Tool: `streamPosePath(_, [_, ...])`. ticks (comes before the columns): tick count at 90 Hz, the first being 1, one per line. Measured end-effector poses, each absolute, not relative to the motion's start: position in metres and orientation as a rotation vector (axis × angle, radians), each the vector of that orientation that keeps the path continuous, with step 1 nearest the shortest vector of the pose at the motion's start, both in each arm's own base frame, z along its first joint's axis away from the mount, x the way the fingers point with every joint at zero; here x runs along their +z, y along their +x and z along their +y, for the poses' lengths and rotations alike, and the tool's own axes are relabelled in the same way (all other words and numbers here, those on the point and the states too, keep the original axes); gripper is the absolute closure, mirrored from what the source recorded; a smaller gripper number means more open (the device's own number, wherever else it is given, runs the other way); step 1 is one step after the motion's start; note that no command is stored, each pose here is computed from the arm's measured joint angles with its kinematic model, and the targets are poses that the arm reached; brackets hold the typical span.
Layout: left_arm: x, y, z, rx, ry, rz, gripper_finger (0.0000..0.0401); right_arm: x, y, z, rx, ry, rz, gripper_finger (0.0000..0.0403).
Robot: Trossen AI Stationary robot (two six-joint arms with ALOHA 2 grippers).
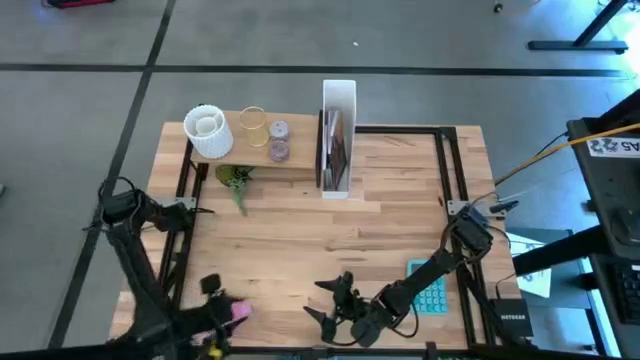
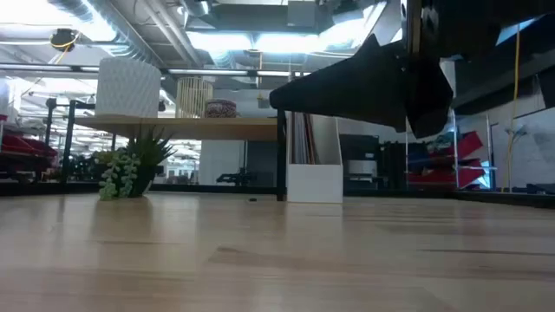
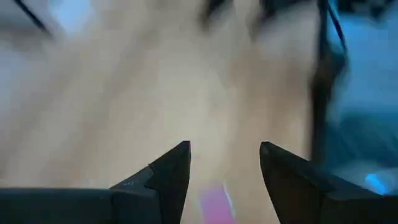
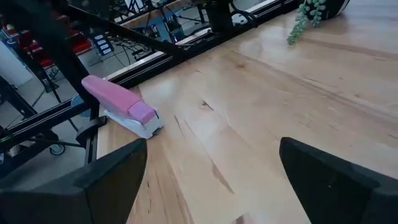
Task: Stock shelves
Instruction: Remove the red pattern scented candle from the shelf
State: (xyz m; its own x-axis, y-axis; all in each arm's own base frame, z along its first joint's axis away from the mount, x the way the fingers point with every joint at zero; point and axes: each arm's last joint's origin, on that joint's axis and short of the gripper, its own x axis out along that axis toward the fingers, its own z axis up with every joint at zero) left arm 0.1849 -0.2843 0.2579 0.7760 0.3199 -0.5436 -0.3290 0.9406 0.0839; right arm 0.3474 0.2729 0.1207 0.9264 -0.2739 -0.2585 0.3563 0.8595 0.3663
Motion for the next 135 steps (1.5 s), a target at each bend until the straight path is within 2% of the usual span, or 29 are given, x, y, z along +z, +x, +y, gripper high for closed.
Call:
streamPosePath(14, [0.261,0.226,-0.253,0.481,0.143,0.534,0.0226,0.121,0.348,0.27,-0.38,0.44,0.17,0.0052])
streamPosePath(33, [0.26,0.272,-0.191,0.719,0.126,0.597,0.0226,0.126,0.376,0.241,-0.341,0.536,0.167,0.0052])
streamPosePath(41, [0.259,0.275,-0.169,0.807,0.152,0.657,0.0226,0.137,0.396,0.217,-0.244,0.436,0.232,0.0052])
streamPosePath(50, [0.261,0.262,-0.158,0.888,0.154,0.736,0.0226,0.168,0.414,0.185,-0.213,0.271,0.258,0.0052])
streamPosePath(58, [0.263,0.248,-0.161,0.929,0.131,0.768,0.0226,0.193,0.423,0.157,-0.236,0.1,0.313,0.0052])
streamPosePath(66, [0.263,0.24,-0.171,0.888,0.089,0.754,0.0226,0.207,0.431,0.133,-0.225,-0.046,0.385,0.0052])
streamPosePath(80, [0.264,0.231,-0.184,0.879,-0.028,0.692,0.0226,0.231,0.443,0.104,-0.136,-0.14,0.458,0.0052])
streamPosePath(96, [0.263,0.219,-0.199,0.849,-0.101,0.645,0.0226,0.233,0.437,0.086,-0.406,-0.314,0.635,0.0052])
streamPosePath(109, [0.263,0.207,-0.213,0.801,-0.142,0.619,0.0226,0.267,0.431,0.089,-0.529,-0.43,0.614,0.0052])
streamPosePath(119, [0.261,0.199,-0.223,0.777,-0.19,0.56,0.0226,0.297,0.429,0.089,-0.618,-0.442,0.57,0.0052])
streamPosePath(127, [0.256,0.195,-0.232,0.755,-0.188,0.522,0.0226,0.324,0.431,0.081,-0.629,-0.455,0.552,0.0052])
streamPosePath(135, [0.25,0.193,-0.239,0.739,-0.17,0.513,0.0226,0.346,0.432,0.071,-0.548,-0.528,0.578,0.0052])
